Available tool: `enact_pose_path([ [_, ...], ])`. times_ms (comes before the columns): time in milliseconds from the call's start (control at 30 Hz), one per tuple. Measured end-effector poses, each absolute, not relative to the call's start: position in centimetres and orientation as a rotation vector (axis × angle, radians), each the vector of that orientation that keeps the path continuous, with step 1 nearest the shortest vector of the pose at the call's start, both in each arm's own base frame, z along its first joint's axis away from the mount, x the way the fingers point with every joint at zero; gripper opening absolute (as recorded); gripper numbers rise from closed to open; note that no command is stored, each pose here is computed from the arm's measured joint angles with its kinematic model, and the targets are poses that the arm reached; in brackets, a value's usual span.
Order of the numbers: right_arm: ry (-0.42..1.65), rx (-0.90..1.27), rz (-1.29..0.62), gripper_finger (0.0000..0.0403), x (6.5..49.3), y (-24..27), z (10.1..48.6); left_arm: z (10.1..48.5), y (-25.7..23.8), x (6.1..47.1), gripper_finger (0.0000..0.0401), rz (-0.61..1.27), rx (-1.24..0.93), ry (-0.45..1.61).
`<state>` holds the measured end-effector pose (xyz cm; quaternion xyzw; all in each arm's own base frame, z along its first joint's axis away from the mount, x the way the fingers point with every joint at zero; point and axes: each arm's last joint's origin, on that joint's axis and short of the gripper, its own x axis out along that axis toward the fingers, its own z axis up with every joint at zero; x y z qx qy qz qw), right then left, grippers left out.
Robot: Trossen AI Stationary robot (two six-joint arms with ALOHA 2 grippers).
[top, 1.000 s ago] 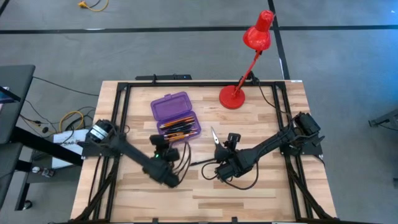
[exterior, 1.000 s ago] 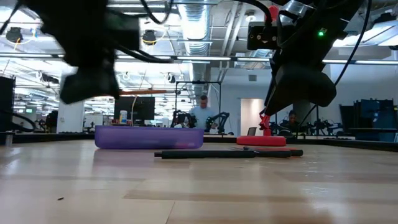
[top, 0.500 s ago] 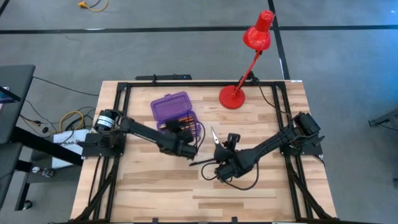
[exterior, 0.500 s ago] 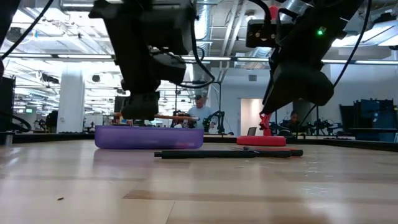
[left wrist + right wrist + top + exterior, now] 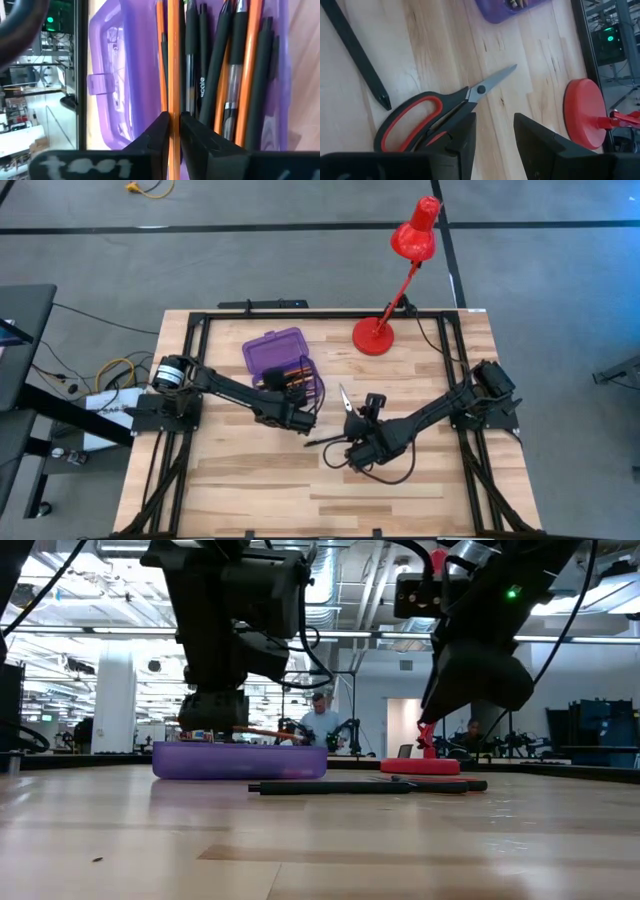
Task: Pick & place school supplies into a supply box
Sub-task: Put the yellow pencil into the purple supply box, then put the black pen into the purple supply box
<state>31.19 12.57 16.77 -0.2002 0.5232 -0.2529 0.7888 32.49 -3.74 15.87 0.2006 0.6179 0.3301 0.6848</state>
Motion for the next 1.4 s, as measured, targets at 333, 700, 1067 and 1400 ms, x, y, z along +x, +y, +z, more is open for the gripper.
enact_pose_path([
  [333, 1.124, -0.431, -0.544, 0.0127, 31.2, 12.6, 16.8, 15.9, -3.7, 32.5, 0.0095, 0.740, 0.445, 1.378],
  [700, 1.110, -0.483, -0.477, 0.0127, 31.7, 12.8, 16.8, 18.3, -5.9, 31.7, 0.0161, 0.689, 0.439, 1.278],
  [1067, 0.957, -0.483, 0.041, 0.0127, 35.8, 12.9, 17.5, 23.0, -14.2, 27.3, 0.0162, 0.519, 0.404, 0.988],
  [1400, 0.928, -0.315, 0.283, 0.0127, 37.9, 10.7, 16.2, 22.4, -20.8, 21.5, 0.0162, 0.466, 0.424, 0.738],
])
